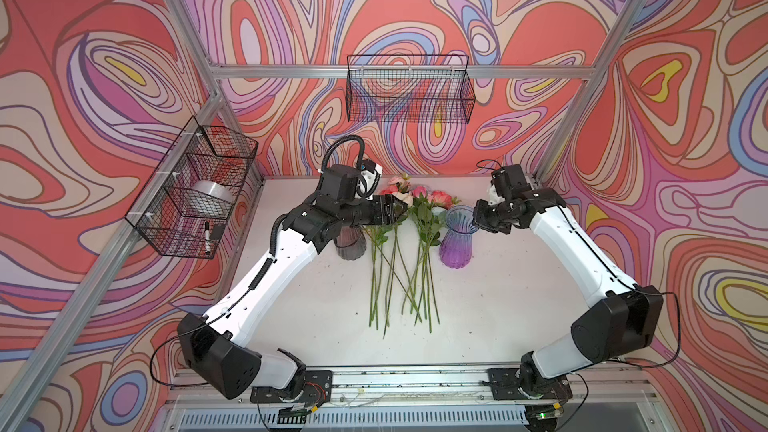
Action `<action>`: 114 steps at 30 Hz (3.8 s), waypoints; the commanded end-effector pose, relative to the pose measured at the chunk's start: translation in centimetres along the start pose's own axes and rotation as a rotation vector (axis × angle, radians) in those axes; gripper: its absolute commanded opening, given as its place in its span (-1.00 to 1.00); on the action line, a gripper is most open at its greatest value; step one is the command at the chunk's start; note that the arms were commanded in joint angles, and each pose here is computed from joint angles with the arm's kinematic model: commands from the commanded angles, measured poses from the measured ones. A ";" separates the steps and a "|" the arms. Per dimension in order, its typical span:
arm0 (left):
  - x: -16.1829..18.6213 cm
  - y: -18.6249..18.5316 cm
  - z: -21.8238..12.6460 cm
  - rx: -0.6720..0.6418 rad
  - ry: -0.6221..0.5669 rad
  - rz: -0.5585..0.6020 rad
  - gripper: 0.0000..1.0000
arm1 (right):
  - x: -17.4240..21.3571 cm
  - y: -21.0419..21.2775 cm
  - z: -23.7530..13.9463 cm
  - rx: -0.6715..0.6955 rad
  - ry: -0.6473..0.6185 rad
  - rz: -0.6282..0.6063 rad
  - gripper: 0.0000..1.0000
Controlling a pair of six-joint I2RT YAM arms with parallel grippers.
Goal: Arrange the flowers into the vase
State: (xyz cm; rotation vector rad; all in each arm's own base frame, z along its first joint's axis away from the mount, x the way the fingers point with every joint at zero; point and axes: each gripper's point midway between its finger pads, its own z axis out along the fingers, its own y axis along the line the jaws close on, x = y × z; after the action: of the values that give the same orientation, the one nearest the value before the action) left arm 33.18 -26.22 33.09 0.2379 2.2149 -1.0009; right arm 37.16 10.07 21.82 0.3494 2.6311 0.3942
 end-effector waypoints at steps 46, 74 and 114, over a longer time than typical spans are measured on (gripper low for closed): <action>0.2 4.1 -2.7 -0.201 -0.137 0.013 0.59 | -1.7 6.5 -11.6 0.134 -0.338 -0.150 -0.56; -0.7 8.7 -5.6 -0.349 -0.375 -0.106 0.73 | 10.8 8.3 14.7 0.131 0.140 -0.170 -0.79; -0.6 9.9 -4.2 -0.307 -0.318 -0.189 0.67 | 9.0 6.8 13.2 0.080 0.089 -0.101 -1.00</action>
State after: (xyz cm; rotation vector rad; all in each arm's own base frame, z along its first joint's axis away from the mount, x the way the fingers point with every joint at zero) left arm 35.21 -16.23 29.05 -0.2398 2.0960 -0.6899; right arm 36.54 22.24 6.50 0.2136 2.8049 0.2374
